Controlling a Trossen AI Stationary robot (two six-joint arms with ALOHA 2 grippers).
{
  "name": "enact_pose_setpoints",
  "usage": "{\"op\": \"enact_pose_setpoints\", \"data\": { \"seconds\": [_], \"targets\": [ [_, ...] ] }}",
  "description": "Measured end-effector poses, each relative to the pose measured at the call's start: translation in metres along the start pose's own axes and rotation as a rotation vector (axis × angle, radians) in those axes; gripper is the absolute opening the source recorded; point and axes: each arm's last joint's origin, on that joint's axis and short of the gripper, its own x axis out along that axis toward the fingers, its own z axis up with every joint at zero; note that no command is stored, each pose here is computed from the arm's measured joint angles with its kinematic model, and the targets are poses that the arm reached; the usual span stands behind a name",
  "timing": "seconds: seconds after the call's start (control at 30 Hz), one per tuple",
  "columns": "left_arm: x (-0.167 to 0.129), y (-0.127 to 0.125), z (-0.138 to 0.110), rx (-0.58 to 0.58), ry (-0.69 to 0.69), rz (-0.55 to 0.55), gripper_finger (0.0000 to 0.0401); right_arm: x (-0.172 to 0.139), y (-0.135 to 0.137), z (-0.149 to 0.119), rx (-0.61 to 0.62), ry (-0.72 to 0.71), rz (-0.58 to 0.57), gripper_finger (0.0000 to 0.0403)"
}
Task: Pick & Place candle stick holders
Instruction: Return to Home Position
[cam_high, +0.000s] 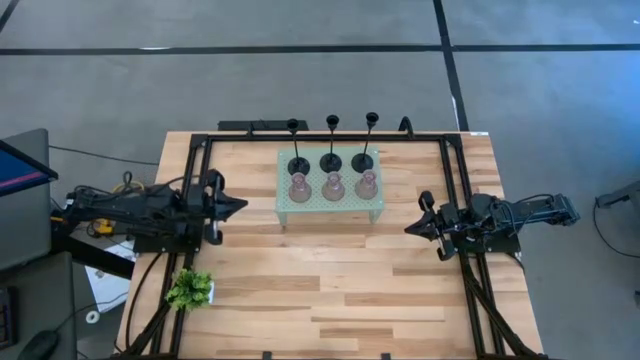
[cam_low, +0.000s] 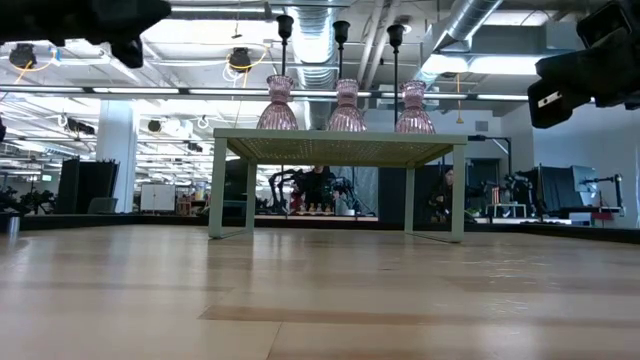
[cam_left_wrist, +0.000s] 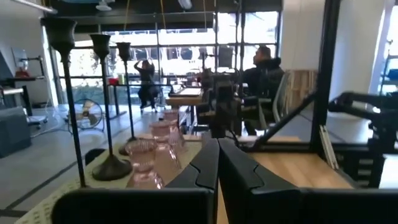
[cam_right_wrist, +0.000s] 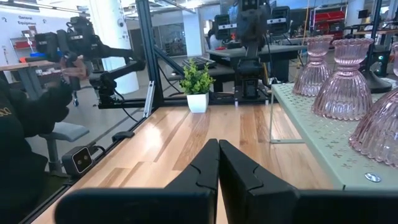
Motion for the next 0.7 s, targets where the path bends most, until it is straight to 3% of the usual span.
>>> {"op": "enact_pose_setpoints", "data": {
  "seconds": [0.33, 0.53, 0.7],
  "targets": [
    [-0.009, 0.000, -0.009, 0.055, 0.096, -0.033, 0.0008, 0.000, 0.000, 0.000, 0.000, 0.001, 0.001, 0.0000],
    [-0.010, -0.003, -0.018, 0.068, 0.157, -0.142, 0.0008, 0.000, 0.000, 0.000, -0.016, 0.002, 0.001, 0.0000],
    [-0.010, -0.006, -0.044, 0.074, 0.233, -0.166, 0.0008, 0.000, 0.000, 0.000, -0.023, 0.002, 0.001, 0.0000]
  ]
}}
